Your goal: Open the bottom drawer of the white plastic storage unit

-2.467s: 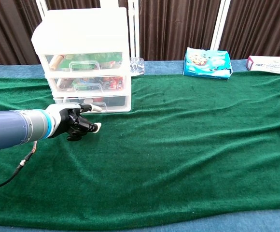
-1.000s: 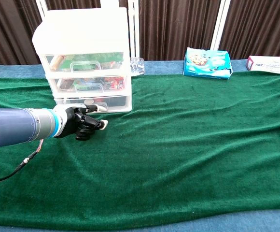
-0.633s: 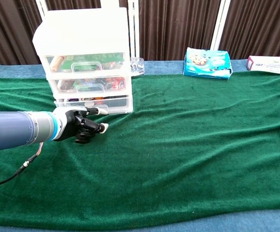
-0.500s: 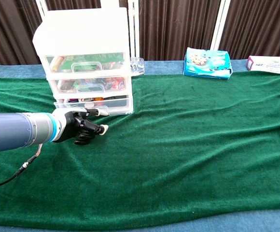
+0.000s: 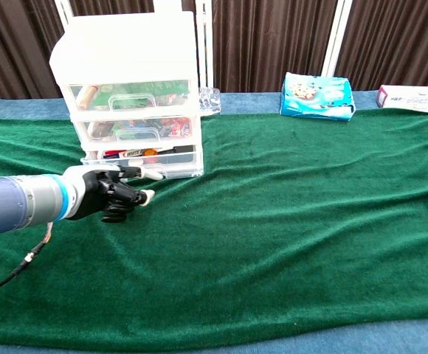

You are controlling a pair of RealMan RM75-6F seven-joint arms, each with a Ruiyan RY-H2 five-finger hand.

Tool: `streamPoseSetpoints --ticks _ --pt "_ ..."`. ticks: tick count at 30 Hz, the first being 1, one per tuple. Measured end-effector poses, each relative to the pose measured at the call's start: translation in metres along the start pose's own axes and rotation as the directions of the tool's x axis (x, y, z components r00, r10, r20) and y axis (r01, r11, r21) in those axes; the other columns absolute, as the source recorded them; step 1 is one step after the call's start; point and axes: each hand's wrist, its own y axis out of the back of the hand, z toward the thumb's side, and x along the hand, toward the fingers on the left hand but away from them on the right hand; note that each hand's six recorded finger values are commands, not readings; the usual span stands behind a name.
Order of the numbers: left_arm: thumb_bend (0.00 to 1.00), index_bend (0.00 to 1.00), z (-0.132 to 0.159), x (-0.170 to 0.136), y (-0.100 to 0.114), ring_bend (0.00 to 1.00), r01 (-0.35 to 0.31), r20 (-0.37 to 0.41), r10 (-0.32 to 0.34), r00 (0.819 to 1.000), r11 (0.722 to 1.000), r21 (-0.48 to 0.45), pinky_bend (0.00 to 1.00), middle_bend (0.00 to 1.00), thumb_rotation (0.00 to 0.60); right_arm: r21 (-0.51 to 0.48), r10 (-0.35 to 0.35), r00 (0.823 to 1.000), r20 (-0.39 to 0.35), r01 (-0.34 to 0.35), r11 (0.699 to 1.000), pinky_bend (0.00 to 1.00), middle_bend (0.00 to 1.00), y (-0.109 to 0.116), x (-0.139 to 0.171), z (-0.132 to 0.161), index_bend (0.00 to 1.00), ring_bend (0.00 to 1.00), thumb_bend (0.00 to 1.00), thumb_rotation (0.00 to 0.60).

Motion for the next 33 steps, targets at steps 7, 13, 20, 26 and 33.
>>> streamPoseSetpoints --ticks 7,13,20,26,33 --pt "0.57 0.06 -0.005 -0.005 0.005 0.91 0.0 0.006 0.0 1.0 1.0 0.02 0.9 0.93 0.6 0.003 0.0 1.0 -0.003 0.0 1.0 0.0 0.0 -0.001 0.0 0.001 0.01 0.0 0.04 0.6" --pt "0.57 0.1 -0.007 -0.02 0.002 0.91 -0.022 0.052 0.014 0.999 0.989 0.148 0.9 0.93 0.6 0.002 -0.004 1.0 -0.003 0.004 1.0 0.0 0.0 0.0 0.001 0.002 0.01 0.0 0.04 0.6" --pt "0.57 0.1 0.002 -0.042 0.006 0.91 -0.168 0.145 0.123 0.982 0.919 0.358 0.9 0.93 0.6 0.002 -0.003 1.0 -0.002 0.003 1.0 0.0 0.0 0.0 0.001 0.001 0.01 0.0 0.04 0.6" --pt "0.57 0.09 0.018 -0.06 0.016 0.91 -0.327 0.225 0.241 0.944 0.776 0.54 0.9 0.93 0.6 0.0 0.001 1.0 -0.004 -0.001 1.0 0.0 0.0 0.0 0.001 0.002 0.01 0.0 0.04 0.6" --pt "0.57 0.15 0.027 -0.06 0.014 0.91 -0.346 0.2 0.284 0.938 0.707 0.617 0.9 0.93 0.6 -0.001 0.001 1.0 0.0 -0.001 1.0 0.0 0.0 0.0 0.001 0.002 0.0 0.0 0.04 0.6"
